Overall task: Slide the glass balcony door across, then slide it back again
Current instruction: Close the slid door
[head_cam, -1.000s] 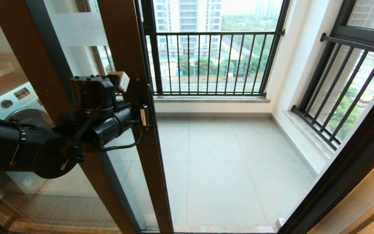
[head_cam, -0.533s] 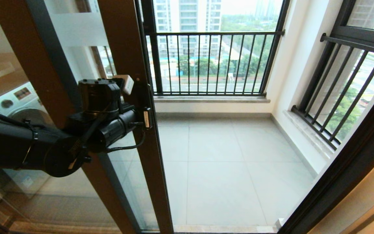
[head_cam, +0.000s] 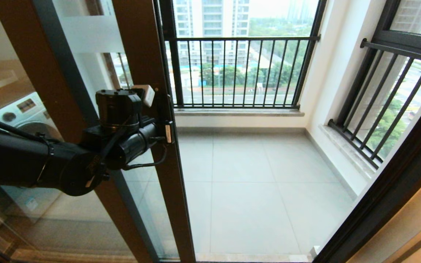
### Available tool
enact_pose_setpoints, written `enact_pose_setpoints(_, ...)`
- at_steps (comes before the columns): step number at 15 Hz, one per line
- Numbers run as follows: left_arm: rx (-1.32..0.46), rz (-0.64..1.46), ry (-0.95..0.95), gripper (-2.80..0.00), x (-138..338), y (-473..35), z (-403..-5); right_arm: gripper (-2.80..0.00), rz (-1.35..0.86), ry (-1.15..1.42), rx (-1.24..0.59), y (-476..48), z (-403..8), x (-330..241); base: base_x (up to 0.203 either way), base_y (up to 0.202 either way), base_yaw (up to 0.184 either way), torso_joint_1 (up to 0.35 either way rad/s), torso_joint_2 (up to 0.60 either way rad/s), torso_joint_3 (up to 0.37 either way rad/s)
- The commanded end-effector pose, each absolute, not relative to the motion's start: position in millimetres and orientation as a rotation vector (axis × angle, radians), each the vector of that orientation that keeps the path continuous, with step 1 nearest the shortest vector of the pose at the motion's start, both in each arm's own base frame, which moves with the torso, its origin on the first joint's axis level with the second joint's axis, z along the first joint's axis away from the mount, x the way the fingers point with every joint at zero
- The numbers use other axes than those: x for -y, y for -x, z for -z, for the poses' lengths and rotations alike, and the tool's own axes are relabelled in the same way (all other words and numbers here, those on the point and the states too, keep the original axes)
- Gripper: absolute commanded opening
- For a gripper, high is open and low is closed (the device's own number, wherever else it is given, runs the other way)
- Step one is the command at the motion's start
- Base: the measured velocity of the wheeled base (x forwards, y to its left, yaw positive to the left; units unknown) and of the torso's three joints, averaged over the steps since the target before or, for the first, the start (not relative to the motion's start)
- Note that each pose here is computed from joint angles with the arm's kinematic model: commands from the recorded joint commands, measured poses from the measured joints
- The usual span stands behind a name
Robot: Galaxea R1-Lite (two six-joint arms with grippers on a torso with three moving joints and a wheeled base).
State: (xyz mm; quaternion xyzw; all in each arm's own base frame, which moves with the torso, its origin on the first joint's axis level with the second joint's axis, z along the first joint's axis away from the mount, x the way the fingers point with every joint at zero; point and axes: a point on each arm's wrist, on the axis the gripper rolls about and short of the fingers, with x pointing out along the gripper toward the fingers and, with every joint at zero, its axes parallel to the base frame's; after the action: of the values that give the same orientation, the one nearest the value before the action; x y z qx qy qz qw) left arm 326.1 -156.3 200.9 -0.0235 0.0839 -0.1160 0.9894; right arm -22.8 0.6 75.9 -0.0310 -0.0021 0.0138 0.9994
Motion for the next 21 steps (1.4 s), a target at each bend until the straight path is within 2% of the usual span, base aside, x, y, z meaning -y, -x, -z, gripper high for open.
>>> enact_pose_setpoints(1, -0.176, 0.247, 0.046, -2.8, 162.4, -326.5, -196.7, -2.8, -0.028, 0.063, 0.005, 22.8, -76.0, -0.6, 0.0, 0.0, 0.0, 0.0, 0.0, 0.0)
enact_pose_setpoints(11, -0.186, 0.309, 0.041, -2.8, 184.3, -315.8, -193.1, -2.8, -0.028, 0.063, 0.005, 22.8, -76.0, -0.6, 0.0, 0.0, 0.0, 0.0, 0.0, 0.0)
enact_pose_setpoints(15, -0.099, 0.336, 0.068, -2.8, 193.3, -315.5, -191.9, -2.8, -0.028, 0.063, 0.005, 22.8, -76.0, -0.6, 0.0, 0.0, 0.0, 0.0, 0.0, 0.0)
enact_pose_setpoints(21, -0.091, 0.351, 0.074, -2.8, 197.2, -311.0, -194.4, -2.8, -0.029, 0.063, 0.006, 22.8, -76.0, -0.6, 0.0, 0.0, 0.0, 0.0, 0.0, 0.0)
